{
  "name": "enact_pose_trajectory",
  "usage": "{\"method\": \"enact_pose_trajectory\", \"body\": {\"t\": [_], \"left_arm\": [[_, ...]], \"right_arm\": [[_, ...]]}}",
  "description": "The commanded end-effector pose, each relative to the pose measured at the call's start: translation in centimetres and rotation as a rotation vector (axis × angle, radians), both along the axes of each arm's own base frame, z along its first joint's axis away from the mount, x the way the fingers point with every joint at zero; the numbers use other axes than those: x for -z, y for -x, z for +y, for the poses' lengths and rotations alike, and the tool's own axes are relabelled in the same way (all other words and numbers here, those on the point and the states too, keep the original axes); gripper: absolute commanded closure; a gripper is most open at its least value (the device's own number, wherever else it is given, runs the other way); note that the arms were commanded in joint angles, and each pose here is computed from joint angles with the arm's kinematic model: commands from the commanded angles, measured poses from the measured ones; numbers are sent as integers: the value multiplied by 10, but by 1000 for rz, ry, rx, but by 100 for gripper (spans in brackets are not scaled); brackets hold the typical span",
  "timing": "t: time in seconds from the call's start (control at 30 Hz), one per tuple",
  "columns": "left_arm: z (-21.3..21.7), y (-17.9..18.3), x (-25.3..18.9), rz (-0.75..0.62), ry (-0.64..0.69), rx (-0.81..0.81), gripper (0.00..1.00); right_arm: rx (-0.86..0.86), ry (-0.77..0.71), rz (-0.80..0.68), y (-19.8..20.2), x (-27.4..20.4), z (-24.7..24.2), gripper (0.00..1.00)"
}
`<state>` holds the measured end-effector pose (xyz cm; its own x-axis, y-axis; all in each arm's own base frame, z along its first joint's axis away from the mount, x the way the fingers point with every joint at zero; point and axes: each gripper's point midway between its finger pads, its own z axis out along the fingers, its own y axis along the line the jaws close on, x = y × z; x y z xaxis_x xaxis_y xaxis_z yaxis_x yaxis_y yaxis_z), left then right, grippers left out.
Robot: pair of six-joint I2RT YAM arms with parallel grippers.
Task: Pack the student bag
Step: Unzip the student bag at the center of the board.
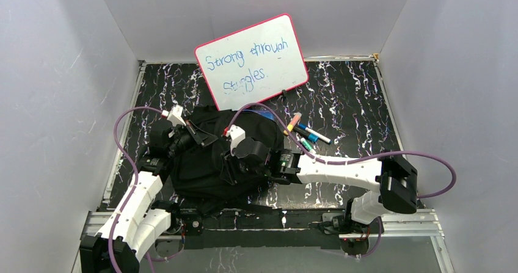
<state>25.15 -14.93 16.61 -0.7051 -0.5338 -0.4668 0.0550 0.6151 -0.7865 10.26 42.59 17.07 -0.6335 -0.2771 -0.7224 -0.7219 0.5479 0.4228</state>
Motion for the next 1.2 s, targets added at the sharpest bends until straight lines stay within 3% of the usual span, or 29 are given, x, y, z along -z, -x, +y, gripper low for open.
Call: {"method": "enact_pose_trajectory", "body": {"t": [0.0,0.27,0.6,0.83,1.17], "left_arm": [[1,-5,-7,-45,2,-6,100],[1,-4,-10,-54,5,-8,100],[1,-3,-9,-47,13,-11,100],[1,-3,-9,-47,14,-16,100],[4,1,2,-14,-14,-21,100]], "right_arm": [[-28,-94,-22,2,-29,22,59],[87,-8,-21,-13,-3,13,60],[82,8,-17,-15,10,25,61],[131,43,-28,-24,23,24,68],[138,-42,-37,-21,1,11,99]]}}
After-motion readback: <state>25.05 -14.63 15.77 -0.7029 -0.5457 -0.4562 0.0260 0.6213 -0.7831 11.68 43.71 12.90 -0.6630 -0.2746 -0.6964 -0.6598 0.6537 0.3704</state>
